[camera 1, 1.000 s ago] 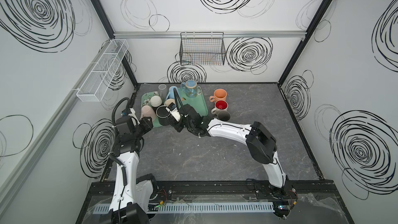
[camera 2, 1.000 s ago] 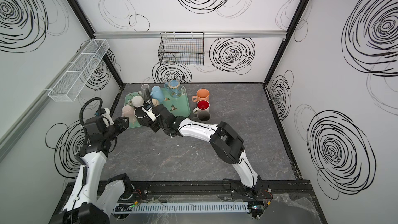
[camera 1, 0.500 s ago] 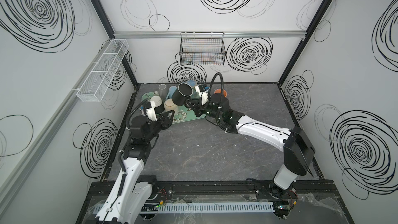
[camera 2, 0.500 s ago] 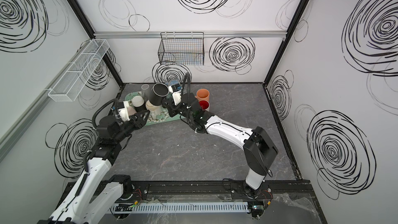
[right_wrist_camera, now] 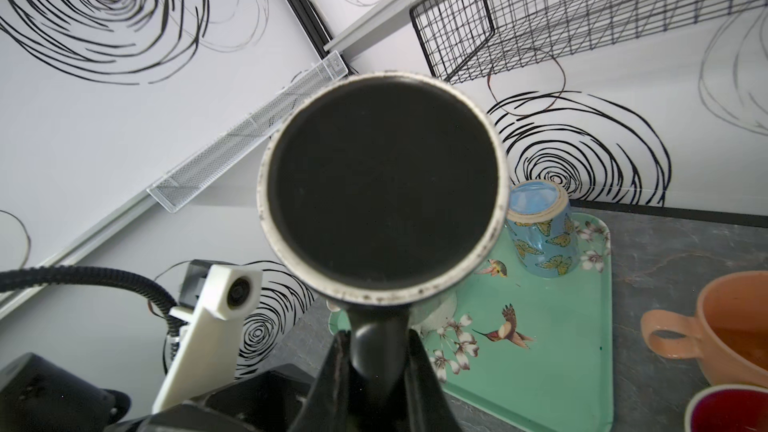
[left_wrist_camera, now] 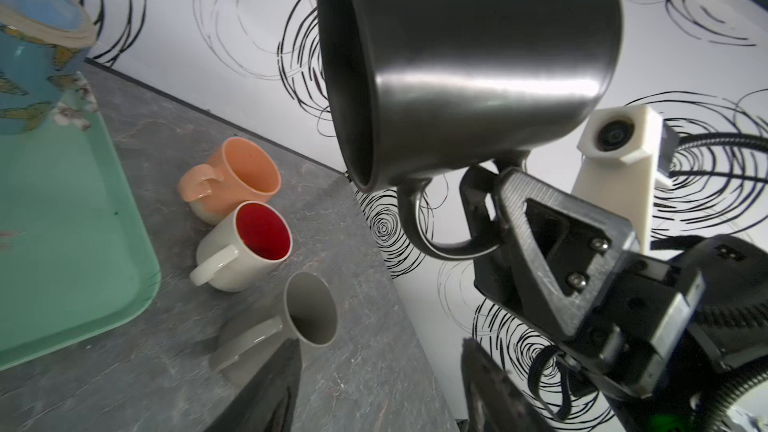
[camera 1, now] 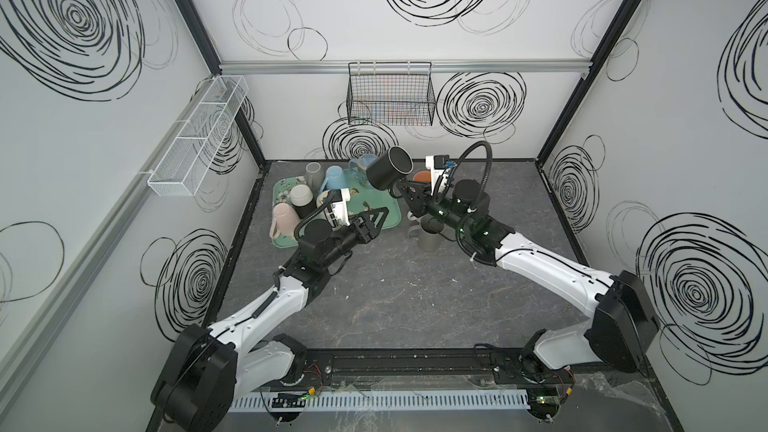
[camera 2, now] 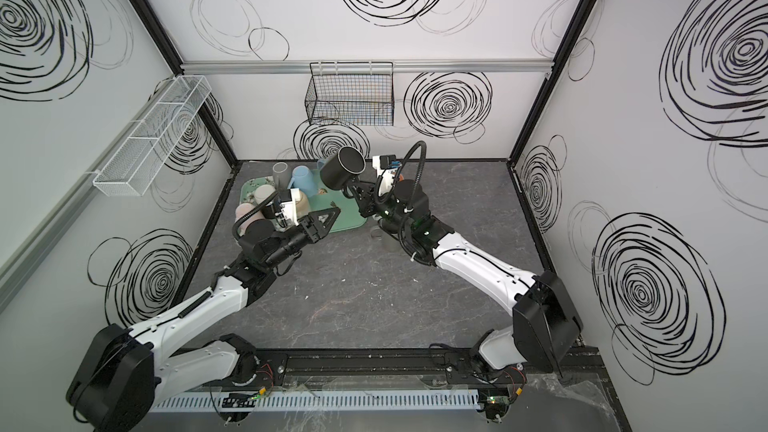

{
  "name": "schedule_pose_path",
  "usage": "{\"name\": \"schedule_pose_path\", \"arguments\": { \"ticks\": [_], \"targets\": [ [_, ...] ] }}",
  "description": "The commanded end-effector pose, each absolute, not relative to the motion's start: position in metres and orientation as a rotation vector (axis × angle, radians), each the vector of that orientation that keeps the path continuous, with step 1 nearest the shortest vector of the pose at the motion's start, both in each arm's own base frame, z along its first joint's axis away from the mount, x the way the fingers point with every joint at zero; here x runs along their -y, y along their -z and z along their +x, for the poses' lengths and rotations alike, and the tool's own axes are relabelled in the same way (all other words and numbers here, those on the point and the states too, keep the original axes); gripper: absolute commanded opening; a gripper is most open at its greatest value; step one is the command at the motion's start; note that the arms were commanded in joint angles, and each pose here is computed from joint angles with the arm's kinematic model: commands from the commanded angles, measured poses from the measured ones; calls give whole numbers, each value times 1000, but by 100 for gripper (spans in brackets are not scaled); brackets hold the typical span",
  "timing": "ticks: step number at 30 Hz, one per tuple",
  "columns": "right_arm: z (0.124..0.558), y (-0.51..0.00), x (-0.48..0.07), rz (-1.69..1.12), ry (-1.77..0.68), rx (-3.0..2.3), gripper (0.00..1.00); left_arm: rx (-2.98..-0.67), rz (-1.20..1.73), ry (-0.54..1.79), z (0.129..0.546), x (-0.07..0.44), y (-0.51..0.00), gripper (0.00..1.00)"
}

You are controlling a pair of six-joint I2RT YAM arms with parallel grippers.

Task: Turn the mug right side up
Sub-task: 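Lift the black mug with the right gripper and tilt it toward the left gripper, then grasp the black mug with the left gripper from the right gripper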

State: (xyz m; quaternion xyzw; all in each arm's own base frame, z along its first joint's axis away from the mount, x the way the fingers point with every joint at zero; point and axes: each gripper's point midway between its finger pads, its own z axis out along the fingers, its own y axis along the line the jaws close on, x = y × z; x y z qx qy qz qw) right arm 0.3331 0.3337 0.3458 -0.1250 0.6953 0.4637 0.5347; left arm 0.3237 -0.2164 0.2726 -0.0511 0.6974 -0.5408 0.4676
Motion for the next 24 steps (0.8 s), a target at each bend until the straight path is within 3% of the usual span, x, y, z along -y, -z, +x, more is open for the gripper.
{"name": "schedule_pose_path", "arguments": {
  "ticks": [1,17,24],
  "targets": [
    [314,-425,-308,-254,-1250,-1391,0,-1438,-110,1460,326,219,-344,65],
    [282,-441,-276,-241,-1410,-1279,0,-1323,4,1705,330,285,-375,66],
    [280,-439,-267,-223,-1414,-1274,0,-1272,27,1774,328,293,-393,60]
  ]
}}
